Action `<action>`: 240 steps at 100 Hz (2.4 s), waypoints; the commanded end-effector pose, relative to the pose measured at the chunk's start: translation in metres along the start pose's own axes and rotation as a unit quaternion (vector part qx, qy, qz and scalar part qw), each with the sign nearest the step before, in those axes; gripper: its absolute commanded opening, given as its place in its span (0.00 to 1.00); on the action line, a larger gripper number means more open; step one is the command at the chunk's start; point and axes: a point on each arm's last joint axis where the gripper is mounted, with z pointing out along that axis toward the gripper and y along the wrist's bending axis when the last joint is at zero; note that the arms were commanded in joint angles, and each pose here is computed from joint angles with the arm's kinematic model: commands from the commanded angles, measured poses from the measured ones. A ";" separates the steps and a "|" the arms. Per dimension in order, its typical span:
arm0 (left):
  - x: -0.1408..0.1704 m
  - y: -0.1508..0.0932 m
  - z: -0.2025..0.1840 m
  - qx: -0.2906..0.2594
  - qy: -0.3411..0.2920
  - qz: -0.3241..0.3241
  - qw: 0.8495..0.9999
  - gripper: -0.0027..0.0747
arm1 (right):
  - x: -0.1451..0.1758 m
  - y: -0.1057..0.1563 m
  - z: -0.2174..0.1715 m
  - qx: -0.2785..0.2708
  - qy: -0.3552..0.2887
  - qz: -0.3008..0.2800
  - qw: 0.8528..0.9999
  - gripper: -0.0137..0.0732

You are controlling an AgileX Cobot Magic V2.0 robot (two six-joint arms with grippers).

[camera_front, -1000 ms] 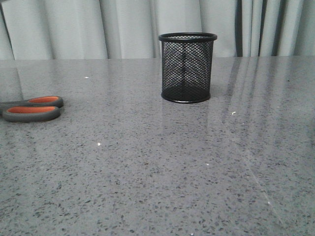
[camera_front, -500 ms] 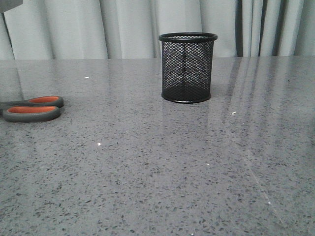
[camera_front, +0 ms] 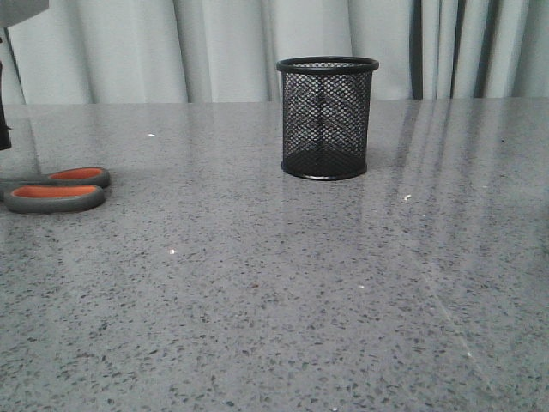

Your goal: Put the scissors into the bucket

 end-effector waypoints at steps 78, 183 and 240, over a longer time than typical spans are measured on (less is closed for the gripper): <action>-0.004 0.023 0.021 0.048 -0.015 -0.004 0.999 0.55 | -0.015 -0.001 -0.007 0.008 -0.049 -0.004 0.999 0.09; -0.012 0.030 -0.006 0.021 -0.035 -0.008 0.999 0.16 | -0.015 -0.001 -0.007 0.008 -0.049 -0.004 0.999 0.09; -0.032 0.031 -0.088 -0.096 -0.111 -0.015 0.989 0.16 | -0.030 -0.001 -0.011 0.004 -0.127 0.009 0.992 0.09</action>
